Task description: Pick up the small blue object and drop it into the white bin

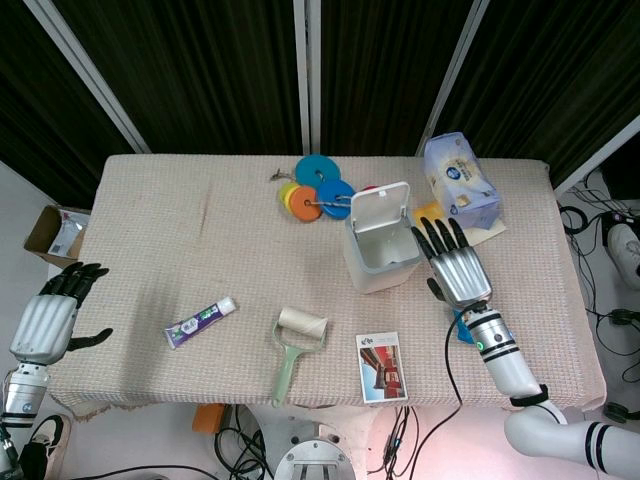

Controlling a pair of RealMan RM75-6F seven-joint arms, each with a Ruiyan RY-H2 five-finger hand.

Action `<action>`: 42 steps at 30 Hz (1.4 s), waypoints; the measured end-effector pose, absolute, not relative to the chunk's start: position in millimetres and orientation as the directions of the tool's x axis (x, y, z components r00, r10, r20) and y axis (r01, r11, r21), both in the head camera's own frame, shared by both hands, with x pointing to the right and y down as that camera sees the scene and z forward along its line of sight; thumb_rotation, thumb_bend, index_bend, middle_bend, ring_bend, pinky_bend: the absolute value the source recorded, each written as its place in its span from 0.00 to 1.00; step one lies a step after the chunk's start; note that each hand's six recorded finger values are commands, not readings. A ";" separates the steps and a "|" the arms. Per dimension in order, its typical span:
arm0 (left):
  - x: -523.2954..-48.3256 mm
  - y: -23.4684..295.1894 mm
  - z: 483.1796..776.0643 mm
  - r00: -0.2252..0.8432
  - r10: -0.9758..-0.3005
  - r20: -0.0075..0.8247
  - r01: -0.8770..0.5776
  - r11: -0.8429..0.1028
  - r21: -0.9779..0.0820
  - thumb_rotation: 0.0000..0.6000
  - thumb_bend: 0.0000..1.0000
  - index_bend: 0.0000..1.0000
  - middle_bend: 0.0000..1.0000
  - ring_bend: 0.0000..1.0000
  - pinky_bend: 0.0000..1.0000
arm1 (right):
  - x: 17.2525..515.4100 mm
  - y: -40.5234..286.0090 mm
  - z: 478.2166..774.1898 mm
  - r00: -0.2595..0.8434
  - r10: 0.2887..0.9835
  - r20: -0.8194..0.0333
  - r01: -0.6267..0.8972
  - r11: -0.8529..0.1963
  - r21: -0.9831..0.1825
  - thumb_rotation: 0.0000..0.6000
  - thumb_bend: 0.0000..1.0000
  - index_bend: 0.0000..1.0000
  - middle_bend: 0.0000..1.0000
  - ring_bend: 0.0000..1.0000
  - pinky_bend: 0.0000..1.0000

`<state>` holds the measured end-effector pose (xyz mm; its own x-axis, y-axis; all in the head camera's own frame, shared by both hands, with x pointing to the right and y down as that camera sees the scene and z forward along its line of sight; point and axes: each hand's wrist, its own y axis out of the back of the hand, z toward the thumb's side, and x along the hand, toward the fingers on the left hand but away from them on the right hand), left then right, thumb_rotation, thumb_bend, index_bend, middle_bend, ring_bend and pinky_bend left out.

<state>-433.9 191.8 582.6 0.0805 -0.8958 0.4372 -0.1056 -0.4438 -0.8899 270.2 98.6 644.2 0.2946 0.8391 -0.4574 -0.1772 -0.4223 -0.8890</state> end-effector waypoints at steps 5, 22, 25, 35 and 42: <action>-434.0 191.6 583.0 0.079 -0.896 0.438 -0.106 -0.444 -0.890 1.00 0.02 0.18 0.14 0.09 0.23 | 271.1 100.0 645.5 0.292 0.838 -0.461 -0.180 -0.426 -0.887 1.00 0.26 0.00 0.00 0.00 0.00; -435.2 191.2 581.7 0.078 -0.897 0.435 -0.112 -0.441 -0.890 1.00 0.02 0.18 0.14 0.09 0.23 | 328.2 141.0 646.3 0.228 0.814 -0.534 -0.197 -0.498 -0.844 1.00 0.26 0.00 0.00 0.00 0.00; -433.5 191.2 582.5 0.084 -0.897 0.435 -0.111 -0.442 -0.890 1.00 0.02 0.18 0.14 0.09 0.23 | 348.6 152.2 651.8 0.200 0.799 -0.567 -0.223 -0.526 -0.821 1.00 0.26 0.00 0.00 0.00 0.00; -430.3 191.5 586.4 0.088 -0.891 0.445 -0.106 -0.452 -0.886 1.00 0.02 0.18 0.14 0.09 0.23 | 385.7 200.8 673.6 0.142 0.670 -0.729 -0.264 -0.684 -0.680 1.00 0.26 0.00 0.00 0.00 0.04; -432.4 191.3 584.8 0.082 -0.894 0.441 -0.108 -0.448 -0.888 1.00 0.02 0.18 0.14 0.09 0.23 | 385.5 209.2 689.6 0.125 0.637 -0.761 -0.272 -0.716 -0.643 1.00 0.26 0.00 0.00 0.00 0.11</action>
<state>-432.4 191.3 584.8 0.0819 -0.8939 0.4407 -0.1081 -0.4476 -0.8877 385.5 209.2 689.6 0.1247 0.6366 -0.7611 -0.2721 -0.7157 -0.6432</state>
